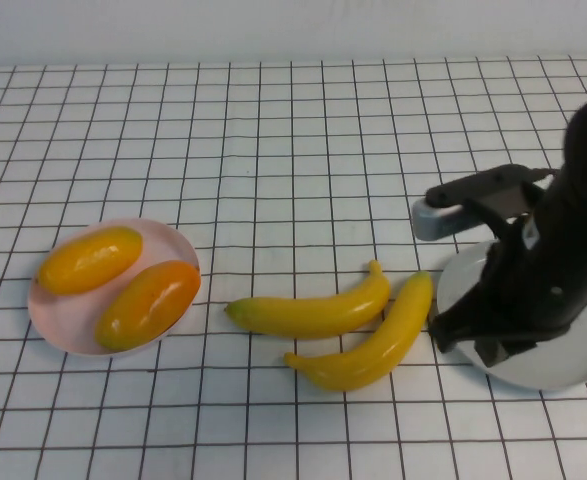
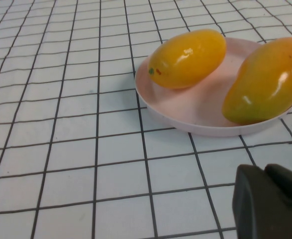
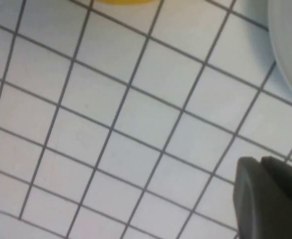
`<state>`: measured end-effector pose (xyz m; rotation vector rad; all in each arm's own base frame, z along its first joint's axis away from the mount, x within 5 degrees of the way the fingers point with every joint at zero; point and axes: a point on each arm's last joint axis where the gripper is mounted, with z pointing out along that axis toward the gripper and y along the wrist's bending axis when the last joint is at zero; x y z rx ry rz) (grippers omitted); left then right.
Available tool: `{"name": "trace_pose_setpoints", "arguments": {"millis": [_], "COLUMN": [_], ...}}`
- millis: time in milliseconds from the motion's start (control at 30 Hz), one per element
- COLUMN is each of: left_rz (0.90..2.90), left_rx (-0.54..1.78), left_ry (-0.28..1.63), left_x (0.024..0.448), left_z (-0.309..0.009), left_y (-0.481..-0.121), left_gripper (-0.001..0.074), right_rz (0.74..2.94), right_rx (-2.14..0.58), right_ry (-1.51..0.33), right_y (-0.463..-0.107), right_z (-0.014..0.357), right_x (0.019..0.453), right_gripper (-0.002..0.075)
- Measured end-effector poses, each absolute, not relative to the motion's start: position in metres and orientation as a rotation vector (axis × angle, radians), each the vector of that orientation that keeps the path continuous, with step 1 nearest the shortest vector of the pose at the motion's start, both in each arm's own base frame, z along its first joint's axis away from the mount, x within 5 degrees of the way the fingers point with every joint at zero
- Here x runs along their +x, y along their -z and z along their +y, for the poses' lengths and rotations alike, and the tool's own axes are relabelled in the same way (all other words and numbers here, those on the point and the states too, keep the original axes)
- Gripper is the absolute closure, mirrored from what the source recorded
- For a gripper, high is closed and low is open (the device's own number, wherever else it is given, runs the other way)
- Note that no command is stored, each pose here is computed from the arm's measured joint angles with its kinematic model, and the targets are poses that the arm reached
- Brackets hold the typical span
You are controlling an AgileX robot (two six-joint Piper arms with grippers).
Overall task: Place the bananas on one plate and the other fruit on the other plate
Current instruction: Put another type of fruit in the right plate
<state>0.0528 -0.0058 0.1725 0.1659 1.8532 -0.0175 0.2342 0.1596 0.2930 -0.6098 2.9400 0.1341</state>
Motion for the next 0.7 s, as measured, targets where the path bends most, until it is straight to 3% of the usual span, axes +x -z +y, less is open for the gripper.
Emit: {"name": "trace_pose_setpoints", "arguments": {"millis": [100,333,400,700], "left_rz": [1.853,1.853,1.853,1.853], "left_rx": [0.166,0.166,0.166,0.166], "left_ry": [0.017,0.017,0.017,0.017], "left_x": [0.053,0.053,0.053,0.053], "left_z": [-0.006,-0.006,-0.006,-0.006], "left_y": [-0.173,-0.173,-0.173,-0.173], "left_gripper": [0.0736,0.0736,0.0736,0.0736], "right_rz": [2.934,2.988,3.014,3.178], "right_rx": [-0.624,-0.467,-0.404,-0.148], "right_ry": [-0.122,-0.113,-0.106,-0.062], "right_y": [-0.29,-0.27,-0.262,-0.207], "right_z": [0.176,0.204,0.21,0.224], "right_x": [0.255,0.295,0.303,0.318], "right_gripper": [0.0687,0.0364,0.0312,0.0299]}}
